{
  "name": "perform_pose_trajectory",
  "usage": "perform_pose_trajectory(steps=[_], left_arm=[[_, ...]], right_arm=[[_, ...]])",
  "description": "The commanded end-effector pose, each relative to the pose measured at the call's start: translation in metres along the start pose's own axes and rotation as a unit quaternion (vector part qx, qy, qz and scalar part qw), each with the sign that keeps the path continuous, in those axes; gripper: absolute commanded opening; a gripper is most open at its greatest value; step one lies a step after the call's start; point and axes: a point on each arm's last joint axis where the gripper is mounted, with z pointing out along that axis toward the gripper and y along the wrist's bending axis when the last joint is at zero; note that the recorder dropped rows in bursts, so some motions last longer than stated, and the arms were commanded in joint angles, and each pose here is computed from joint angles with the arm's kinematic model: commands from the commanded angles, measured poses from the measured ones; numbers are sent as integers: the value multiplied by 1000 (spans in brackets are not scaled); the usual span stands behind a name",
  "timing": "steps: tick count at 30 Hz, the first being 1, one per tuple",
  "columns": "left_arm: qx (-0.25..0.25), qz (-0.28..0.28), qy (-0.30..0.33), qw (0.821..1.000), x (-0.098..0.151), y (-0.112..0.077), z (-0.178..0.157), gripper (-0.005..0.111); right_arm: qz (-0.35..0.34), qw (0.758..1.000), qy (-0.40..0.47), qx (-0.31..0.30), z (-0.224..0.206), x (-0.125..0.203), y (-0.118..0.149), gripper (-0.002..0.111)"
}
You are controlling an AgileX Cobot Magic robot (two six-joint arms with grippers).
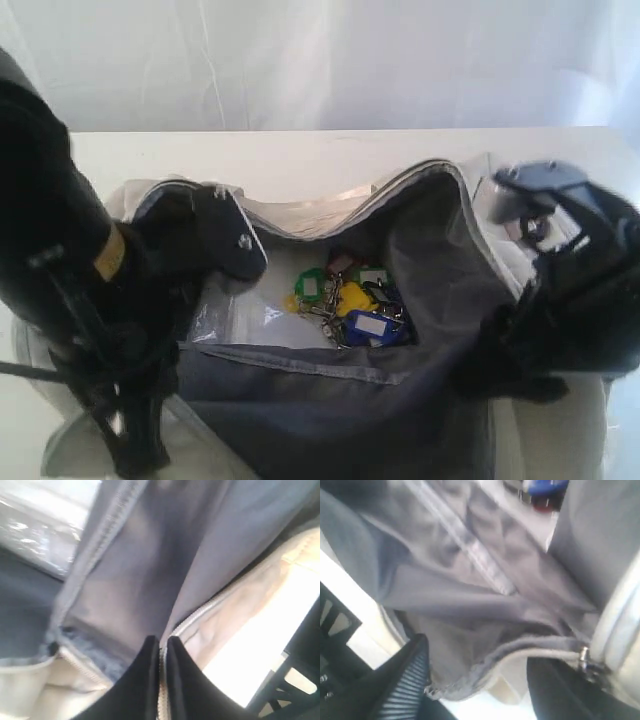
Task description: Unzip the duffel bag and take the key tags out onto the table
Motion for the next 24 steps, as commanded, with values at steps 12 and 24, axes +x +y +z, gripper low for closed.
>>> perform_pose_trajectory(steps=[12,24], left_arm=[[-114,-96,-96,984,51,26,-97,0],[86,-60,-71,992,39,-10,-6,43]], right_arm=[[-16,973,-140,183,-75,-21,-3,54],[1,978,-131,160,-71,-22,-1,54]])
